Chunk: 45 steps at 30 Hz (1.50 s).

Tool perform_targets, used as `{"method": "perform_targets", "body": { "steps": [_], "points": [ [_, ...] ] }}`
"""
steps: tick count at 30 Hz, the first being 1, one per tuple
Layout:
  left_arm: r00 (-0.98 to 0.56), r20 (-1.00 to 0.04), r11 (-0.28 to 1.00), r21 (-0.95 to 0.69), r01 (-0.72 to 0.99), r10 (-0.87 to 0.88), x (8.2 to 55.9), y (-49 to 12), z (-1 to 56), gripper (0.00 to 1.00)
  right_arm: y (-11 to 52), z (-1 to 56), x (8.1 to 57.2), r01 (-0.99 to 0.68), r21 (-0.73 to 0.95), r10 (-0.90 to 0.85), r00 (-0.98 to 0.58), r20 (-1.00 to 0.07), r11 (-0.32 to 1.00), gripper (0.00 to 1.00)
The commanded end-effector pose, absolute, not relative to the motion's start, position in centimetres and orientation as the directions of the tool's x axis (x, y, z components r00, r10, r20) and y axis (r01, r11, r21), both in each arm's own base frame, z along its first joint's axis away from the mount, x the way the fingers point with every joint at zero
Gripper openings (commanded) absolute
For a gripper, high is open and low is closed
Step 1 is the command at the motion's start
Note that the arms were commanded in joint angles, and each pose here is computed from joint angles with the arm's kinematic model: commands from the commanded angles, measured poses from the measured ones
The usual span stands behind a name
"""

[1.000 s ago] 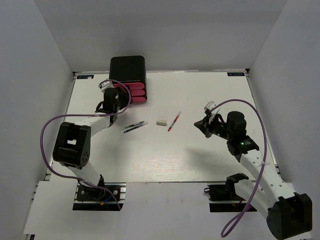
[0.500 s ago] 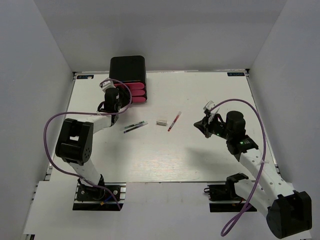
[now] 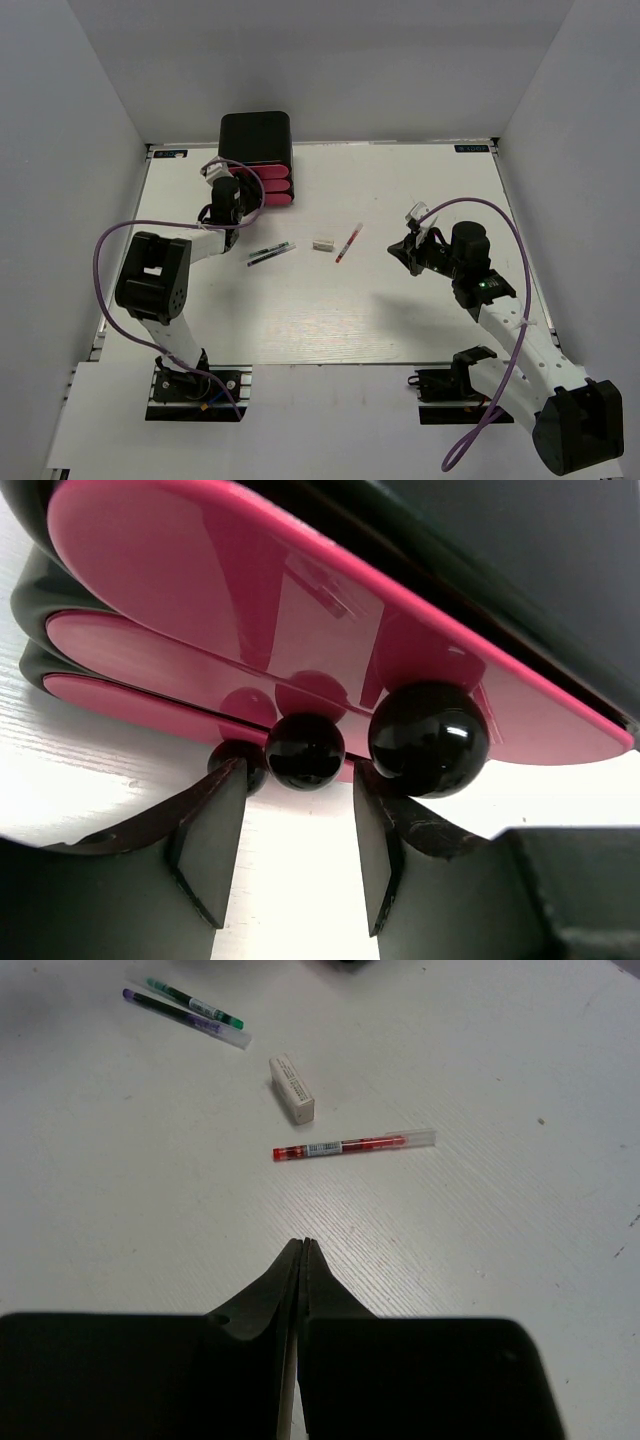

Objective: Sort the stationery into containers
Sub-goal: Open the drawer in the storage box.

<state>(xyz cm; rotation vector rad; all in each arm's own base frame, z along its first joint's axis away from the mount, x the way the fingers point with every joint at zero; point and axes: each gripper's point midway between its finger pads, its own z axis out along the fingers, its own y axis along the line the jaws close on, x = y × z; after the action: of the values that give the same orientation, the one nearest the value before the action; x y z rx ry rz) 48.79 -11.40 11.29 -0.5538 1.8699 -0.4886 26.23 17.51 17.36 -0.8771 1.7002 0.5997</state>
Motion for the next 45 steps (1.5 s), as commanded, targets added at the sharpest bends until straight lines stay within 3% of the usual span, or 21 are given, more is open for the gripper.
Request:
{"method": "perform_targets", "body": {
  "steps": [1, 9, 14, 24, 38, 43, 44, 45],
  "points": [
    [-0.270, -0.752, 0.796, -0.592, -0.126, -0.601, 49.7, -11.5, 13.0, 0.57, 17.6, 18.3, 26.8, -0.796, -0.069, -0.249, -0.105, -0.963, 0.602, 0.00],
    [-0.266, -0.735, 0.780, -0.609, -0.145, -0.623, 50.0, -11.5, 12.2, 0.55, 17.5, 18.2, 26.8, -0.794, -0.071, -0.252, -0.106, -0.962, 0.603, 0.00],
    [-0.259, -0.736, 0.779, -0.612, -0.139, -0.625, 50.1, -11.5, 12.4, 0.40, 17.6, 18.2, 26.8, -0.795, -0.072, -0.252, -0.104, -0.962, 0.602, 0.00],
    [-0.276, -0.727, 0.775, -0.615, -0.145, -0.629, 48.5, -11.4, 11.4, 0.22, 17.6, 18.2, 26.7, -0.797, -0.069, -0.252, -0.106, -0.962, 0.600, 0.00],
    [-0.272, -0.727, 0.772, -0.622, -0.131, -0.631, 42.4, -10.1, 12.0, 0.21, 17.6, 18.3, 26.6, -0.799, -0.074, -0.247, -0.095, -0.964, 0.597, 0.00],
    [-0.295, -0.728, 0.782, -0.605, -0.146, -0.619, 41.4, -9.9, 11.4, 0.38, 17.7, 17.9, 26.3, -0.808, -0.075, -0.254, -0.094, -0.963, 0.584, 0.05],
    [-0.288, -0.730, 0.781, -0.609, -0.140, -0.620, 41.4, -9.9, 11.8, 0.53, 17.7, 17.8, 26.4, -0.809, -0.080, -0.259, -0.090, -0.962, 0.582, 0.07],
    [-0.294, -0.728, 0.782, -0.606, -0.145, -0.619, 41.3, -9.8, 11.6, 0.62, 17.8, 17.7, 26.2, -0.816, -0.077, -0.259, -0.091, -0.962, 0.573, 0.13]
  ]
}}
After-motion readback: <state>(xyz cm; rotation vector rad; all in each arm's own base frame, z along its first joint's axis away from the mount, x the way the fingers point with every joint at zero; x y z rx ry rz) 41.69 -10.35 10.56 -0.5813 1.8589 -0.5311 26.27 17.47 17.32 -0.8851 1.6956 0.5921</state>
